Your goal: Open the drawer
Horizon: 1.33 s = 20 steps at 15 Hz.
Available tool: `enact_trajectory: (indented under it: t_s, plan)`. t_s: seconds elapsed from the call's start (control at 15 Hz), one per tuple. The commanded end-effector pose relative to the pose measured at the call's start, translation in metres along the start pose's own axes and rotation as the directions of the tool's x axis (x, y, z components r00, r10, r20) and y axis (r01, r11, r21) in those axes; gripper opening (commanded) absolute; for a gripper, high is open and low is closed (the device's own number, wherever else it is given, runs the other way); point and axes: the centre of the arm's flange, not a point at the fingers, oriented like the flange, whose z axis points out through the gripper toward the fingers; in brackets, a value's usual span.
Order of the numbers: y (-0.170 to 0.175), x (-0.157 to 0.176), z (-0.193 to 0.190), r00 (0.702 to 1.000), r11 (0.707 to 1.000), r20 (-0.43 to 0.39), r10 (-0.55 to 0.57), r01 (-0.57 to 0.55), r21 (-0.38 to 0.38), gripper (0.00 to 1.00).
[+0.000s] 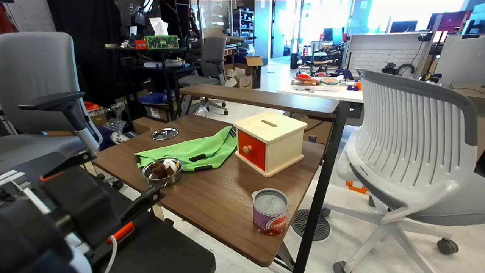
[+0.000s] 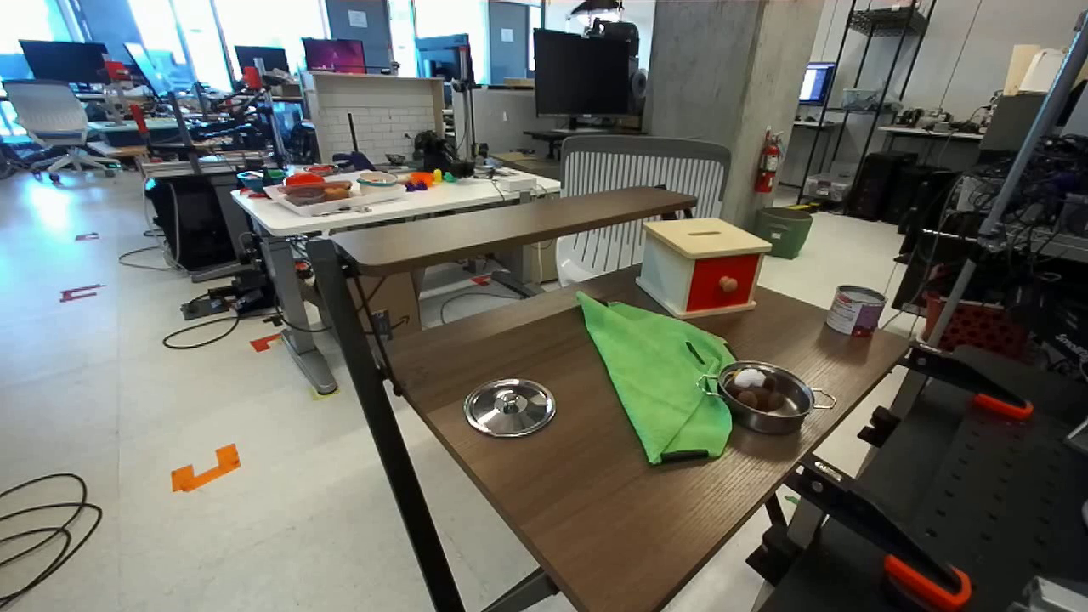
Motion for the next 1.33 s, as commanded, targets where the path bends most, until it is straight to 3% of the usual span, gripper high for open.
enact_trajectory:
  t_s: [0.0,0.2,0.47,0.8,1.27]
  plan:
    - [0.001,0.002,0.007,1.0,1.0,0.003,0.011,-0.011,-0.027,1.0]
    - [0.002,0.017,0.037,0.994,0.993,-0.005,0.108,-0.108,-0.04,1.0]
    - [0.001,0.043,0.084,0.965,0.965,-0.038,0.26,-0.262,-0.027,1.0]
    - [-0.003,0.071,0.165,0.935,0.936,0.053,0.35,-0.349,-0.04,1.0]
    - [-0.002,0.063,0.277,0.907,0.924,0.174,0.383,-0.379,-0.058,1.0]
